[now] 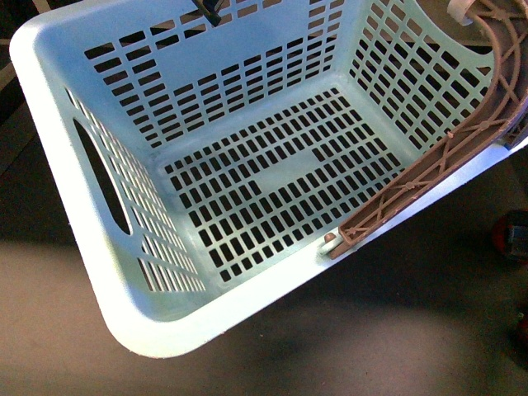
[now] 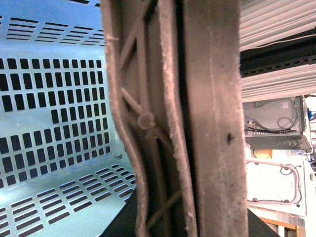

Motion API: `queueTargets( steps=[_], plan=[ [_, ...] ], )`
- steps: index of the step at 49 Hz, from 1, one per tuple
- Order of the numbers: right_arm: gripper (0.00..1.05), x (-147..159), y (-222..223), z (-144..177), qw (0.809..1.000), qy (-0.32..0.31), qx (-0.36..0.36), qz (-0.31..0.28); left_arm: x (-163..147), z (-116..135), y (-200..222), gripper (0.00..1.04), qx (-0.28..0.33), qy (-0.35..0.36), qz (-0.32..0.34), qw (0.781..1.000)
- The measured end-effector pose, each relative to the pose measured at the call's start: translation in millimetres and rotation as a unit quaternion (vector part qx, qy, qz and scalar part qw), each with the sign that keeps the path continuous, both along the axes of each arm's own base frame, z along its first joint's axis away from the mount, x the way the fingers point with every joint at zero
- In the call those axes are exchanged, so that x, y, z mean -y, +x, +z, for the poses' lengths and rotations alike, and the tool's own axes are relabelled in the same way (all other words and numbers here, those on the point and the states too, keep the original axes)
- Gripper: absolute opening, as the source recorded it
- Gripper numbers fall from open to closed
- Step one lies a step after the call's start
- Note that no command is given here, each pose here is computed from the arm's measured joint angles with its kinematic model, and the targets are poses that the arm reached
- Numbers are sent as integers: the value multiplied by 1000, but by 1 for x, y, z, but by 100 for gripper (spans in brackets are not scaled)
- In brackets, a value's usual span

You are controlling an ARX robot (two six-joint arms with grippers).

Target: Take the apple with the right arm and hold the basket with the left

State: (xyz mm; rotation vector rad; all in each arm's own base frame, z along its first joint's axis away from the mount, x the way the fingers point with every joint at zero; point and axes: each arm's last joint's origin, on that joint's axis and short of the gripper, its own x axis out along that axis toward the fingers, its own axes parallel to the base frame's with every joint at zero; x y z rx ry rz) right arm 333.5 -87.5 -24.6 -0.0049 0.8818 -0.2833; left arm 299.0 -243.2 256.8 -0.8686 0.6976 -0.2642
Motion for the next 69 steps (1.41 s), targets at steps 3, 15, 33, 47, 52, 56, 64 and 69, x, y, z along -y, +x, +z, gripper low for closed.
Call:
queueTargets(
  steps=[3, 15, 33, 47, 52, 56, 64, 69],
  plan=[
    [96, 0, 6, -1, 1000, -3, 1, 0, 0, 0, 0, 16, 0, 0, 0, 1000],
    [96, 3, 34, -2, 1000, 1, 14, -5, 0, 0, 0, 16, 0, 0, 0, 1000],
    [96, 7, 45, -18, 1000, 9, 5, -27, 0, 0, 0, 16, 0, 0, 0, 1000],
    [96, 13, 46, -24, 999, 16, 1, -41, 0, 0, 0, 16, 0, 0, 0, 1000],
    [95, 14, 45, -29, 999, 18, -6, -45, 0, 0, 0, 16, 0, 0, 0, 1000],
    [83, 15, 44, -31, 999, 19, -8, -47, 0, 0, 0, 16, 0, 0, 0, 1000],
    [80, 17, 41, -30, 999, 22, -5, -48, 0, 0, 0, 16, 0, 0, 0, 1000],
    [80, 18, 30, -23, 998, 30, -2, -45, 0, 0, 0, 16, 0, 0, 0, 1000]
  ],
)
